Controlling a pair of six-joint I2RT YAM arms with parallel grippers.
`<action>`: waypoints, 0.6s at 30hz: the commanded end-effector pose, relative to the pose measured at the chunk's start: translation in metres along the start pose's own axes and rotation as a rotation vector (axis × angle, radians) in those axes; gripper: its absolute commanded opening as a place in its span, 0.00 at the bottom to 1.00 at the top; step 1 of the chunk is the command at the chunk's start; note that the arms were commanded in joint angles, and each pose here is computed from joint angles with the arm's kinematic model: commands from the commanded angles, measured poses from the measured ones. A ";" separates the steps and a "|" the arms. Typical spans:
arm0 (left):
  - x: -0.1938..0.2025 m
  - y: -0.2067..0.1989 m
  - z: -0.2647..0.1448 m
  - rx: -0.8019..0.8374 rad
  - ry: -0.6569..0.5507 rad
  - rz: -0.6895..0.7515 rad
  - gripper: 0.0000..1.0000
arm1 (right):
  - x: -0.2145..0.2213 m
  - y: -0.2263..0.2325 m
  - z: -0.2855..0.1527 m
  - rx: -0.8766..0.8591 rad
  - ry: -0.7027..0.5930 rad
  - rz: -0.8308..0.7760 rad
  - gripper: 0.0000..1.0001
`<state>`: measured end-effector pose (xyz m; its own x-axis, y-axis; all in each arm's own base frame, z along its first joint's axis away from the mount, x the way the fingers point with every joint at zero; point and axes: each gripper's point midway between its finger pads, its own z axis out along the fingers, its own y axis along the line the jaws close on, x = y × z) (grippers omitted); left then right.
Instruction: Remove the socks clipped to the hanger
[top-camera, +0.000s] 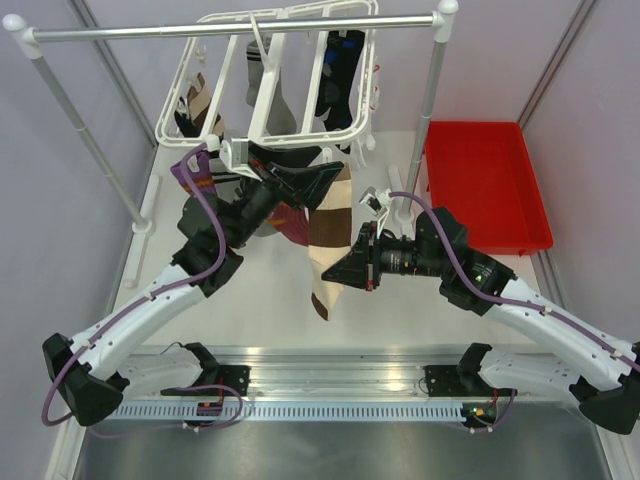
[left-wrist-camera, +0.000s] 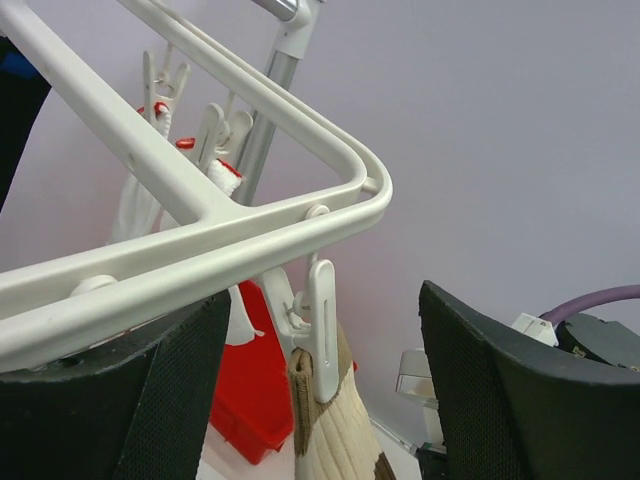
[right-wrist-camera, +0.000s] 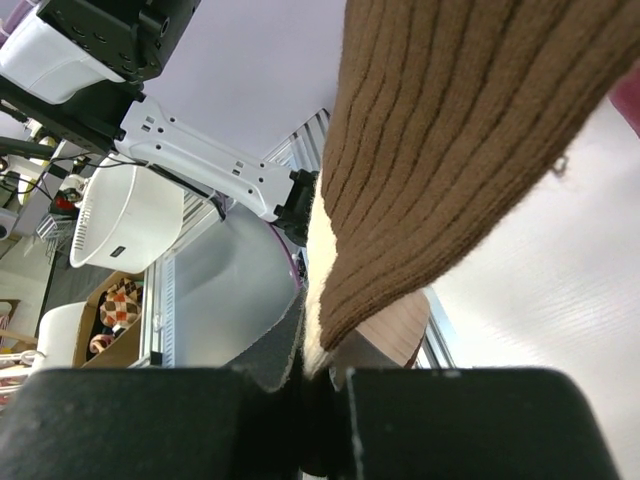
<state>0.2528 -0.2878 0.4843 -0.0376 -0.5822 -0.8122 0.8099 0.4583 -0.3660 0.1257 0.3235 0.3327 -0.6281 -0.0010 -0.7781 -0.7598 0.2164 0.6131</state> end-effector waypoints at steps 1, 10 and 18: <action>-0.023 -0.005 0.004 0.004 -0.096 -0.053 0.79 | -0.007 0.016 -0.006 -0.048 -0.017 -0.011 0.07; -0.017 -0.003 0.009 -0.004 -0.080 -0.075 0.49 | -0.005 0.014 -0.005 -0.042 -0.015 -0.007 0.06; -0.024 -0.005 0.007 -0.010 -0.089 -0.090 0.05 | -0.004 0.012 -0.005 -0.033 -0.018 -0.003 0.06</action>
<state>0.2593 -0.2914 0.4829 -0.0859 -0.6227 -0.7778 0.7925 0.4305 -0.4321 0.1249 0.3231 0.3334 -0.6330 0.0006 -0.7741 -0.7560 0.2144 0.6184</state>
